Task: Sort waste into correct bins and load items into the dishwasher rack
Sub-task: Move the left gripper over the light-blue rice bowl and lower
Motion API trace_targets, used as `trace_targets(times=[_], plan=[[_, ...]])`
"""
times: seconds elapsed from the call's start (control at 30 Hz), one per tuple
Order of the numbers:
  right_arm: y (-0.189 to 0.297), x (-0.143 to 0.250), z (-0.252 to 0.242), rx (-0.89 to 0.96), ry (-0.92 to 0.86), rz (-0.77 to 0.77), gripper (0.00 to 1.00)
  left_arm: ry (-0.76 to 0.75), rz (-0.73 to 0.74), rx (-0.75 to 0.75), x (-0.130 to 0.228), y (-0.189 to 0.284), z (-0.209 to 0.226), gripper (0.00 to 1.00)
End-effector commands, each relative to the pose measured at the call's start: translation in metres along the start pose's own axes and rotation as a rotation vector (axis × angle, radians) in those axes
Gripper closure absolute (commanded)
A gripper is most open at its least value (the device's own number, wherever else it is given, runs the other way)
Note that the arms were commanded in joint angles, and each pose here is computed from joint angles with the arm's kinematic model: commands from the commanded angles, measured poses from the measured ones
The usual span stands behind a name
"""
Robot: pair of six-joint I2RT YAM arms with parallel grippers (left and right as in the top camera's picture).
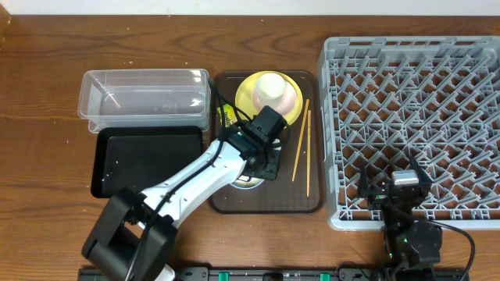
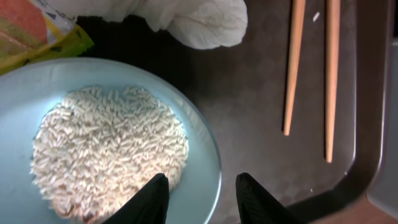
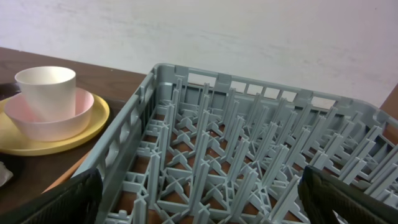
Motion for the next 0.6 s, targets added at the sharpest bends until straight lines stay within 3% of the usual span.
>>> trace_targets(times=[0.0,0.57], plan=[[0.000,0.000,0.000,-0.002,0.004,-0.002,0.01,0.001,0.010,-0.031,0.001,-0.008,0.004,0.62],[0.000,0.000,0.000,-0.002,0.004,-0.002,0.01,-0.035,0.011,-0.024,0.006,-0.015,-0.007,0.62]])
Point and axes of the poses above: each gripper's point midway between its finger pads, its own y axis back along the fingers, its own z axis along the line the jaws close on, x = y × z, the point moved 3 cm from there along y, back along the fingers, and after that the axes turned 3 degrees about -y, right-handed, at the moved point
